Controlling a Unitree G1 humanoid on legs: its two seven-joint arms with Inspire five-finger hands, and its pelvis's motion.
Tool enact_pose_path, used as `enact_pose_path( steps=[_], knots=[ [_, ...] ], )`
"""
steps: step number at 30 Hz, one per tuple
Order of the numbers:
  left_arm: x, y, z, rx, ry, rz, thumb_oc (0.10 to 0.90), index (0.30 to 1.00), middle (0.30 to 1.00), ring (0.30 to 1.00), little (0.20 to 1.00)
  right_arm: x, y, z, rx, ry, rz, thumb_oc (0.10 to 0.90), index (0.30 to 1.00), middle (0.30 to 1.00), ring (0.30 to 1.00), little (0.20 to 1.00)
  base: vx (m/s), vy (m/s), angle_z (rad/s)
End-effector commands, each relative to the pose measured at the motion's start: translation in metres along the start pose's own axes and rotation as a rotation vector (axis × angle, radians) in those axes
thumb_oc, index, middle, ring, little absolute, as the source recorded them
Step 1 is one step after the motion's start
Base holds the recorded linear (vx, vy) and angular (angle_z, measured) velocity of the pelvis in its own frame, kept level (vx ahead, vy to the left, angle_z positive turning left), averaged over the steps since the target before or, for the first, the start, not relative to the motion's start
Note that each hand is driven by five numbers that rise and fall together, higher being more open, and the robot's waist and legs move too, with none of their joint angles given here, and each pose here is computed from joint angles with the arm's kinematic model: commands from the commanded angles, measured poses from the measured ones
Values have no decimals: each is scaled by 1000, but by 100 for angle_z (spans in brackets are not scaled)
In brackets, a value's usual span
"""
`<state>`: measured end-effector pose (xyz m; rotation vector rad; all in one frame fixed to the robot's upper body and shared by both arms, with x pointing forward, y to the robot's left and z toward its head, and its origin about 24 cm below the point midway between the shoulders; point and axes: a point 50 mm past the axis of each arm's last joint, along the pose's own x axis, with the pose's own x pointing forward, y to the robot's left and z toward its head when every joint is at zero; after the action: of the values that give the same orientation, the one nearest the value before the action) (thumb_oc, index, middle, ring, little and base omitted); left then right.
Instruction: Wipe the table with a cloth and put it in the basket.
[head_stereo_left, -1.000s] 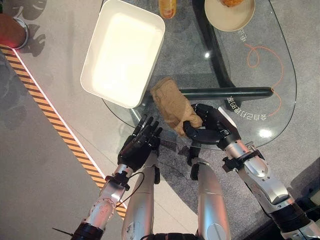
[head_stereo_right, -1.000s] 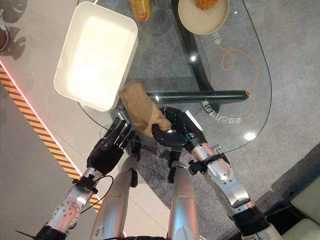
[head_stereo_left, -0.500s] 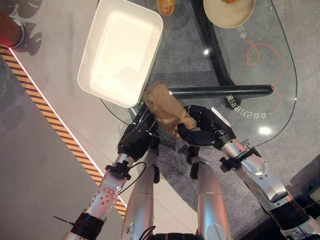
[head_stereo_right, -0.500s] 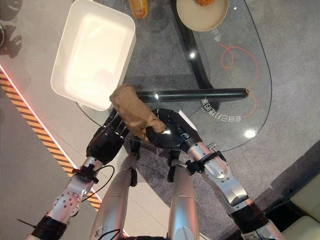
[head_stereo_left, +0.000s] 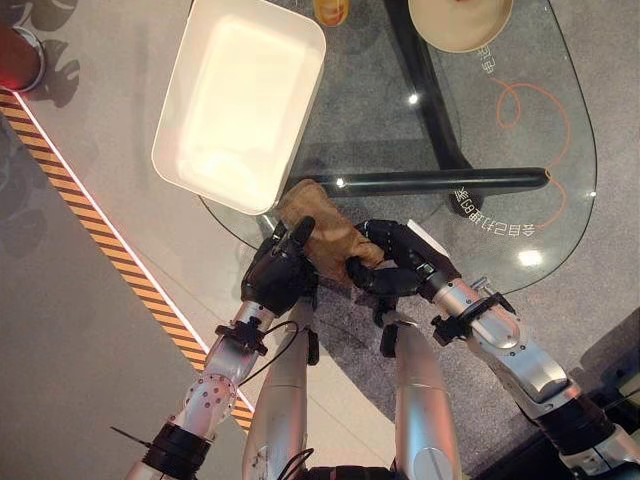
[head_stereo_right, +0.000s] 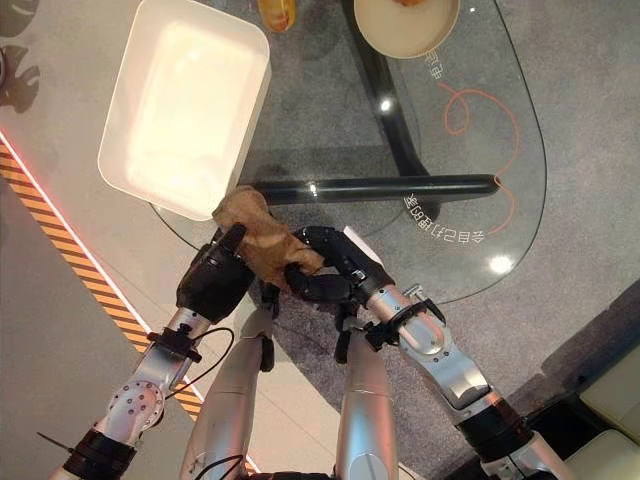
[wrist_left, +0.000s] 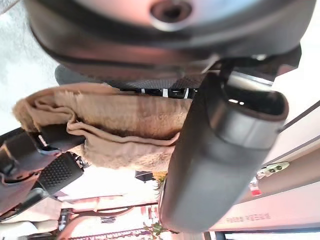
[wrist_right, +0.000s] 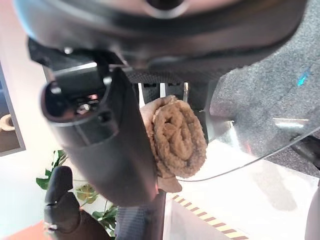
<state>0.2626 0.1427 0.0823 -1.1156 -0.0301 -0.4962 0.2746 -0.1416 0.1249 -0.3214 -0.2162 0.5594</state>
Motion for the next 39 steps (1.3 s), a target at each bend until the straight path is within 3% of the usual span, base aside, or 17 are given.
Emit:
enact_pose_path(
  steps=[1,7,18,20,21,39],
  knots=[
    [4,-52,-1,-31,-15,-323,800,900,900,900,900,5,31,60,-59,-289,189,100,300,300,300,200,0,0,0],
    [6,-56,3,-19,-40,-343,800,900,900,900,900,6,37,54,-103,-234,273,100,300,300,300,200,0,0,0],
    [9,-54,5,-16,-58,-311,800,900,900,900,900,8,35,56,-104,-245,255,100,300,300,300,200,0,0,0],
    [9,-54,5,-18,-62,-299,383,542,542,542,483,8,36,56,-106,-244,254,100,300,300,300,200,0,0,0],
    [8,-53,5,-22,-74,-294,100,300,300,300,200,8,35,56,-106,-243,253,100,300,300,300,200,0,0,0],
    [8,-50,6,-64,-110,-270,100,300,300,300,200,9,33,53,-117,-233,218,100,300,300,300,200,0,0,0]
  ],
)
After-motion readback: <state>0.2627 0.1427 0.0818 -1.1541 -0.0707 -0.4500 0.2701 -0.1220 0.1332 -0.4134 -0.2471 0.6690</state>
